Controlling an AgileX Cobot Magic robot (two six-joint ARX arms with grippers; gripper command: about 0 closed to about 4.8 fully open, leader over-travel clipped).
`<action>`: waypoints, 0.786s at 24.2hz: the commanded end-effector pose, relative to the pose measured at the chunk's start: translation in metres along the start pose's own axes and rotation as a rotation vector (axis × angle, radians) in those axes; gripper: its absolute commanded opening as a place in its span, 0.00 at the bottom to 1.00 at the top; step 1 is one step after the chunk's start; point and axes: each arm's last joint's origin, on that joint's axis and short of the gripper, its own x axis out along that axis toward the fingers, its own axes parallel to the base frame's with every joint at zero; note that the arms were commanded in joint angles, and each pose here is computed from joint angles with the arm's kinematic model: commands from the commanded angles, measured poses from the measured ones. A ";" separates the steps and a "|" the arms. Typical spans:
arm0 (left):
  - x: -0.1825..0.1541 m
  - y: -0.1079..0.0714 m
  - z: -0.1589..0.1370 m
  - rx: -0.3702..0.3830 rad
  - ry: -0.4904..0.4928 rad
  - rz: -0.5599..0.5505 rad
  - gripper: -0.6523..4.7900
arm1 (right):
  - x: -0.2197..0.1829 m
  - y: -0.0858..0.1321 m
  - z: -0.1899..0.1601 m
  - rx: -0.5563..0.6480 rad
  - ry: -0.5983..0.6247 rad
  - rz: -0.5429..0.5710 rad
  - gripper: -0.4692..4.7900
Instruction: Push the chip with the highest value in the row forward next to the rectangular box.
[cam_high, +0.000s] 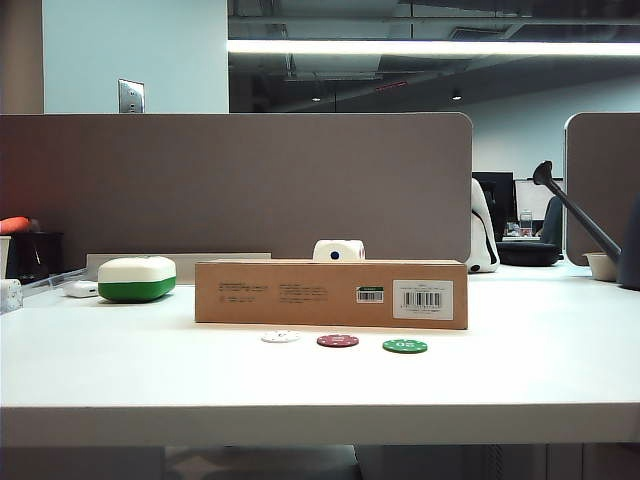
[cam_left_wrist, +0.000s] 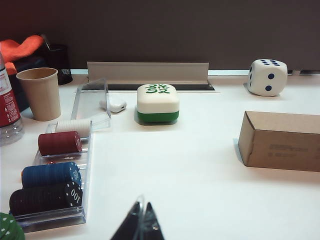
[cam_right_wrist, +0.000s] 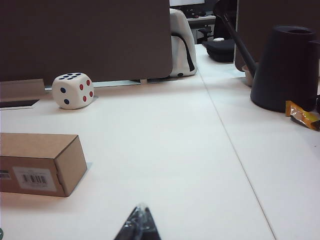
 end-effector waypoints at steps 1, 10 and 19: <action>0.000 0.000 0.002 -0.002 -0.013 0.004 0.11 | 0.000 0.000 0.001 -0.003 -0.018 0.001 0.07; 0.000 -0.007 0.002 -0.003 -0.006 -0.068 0.11 | 0.000 0.000 0.001 -0.003 -0.018 0.001 0.07; 0.004 -0.030 -0.008 0.009 0.116 -0.287 0.11 | 0.000 0.000 0.001 -0.003 -0.017 0.001 0.07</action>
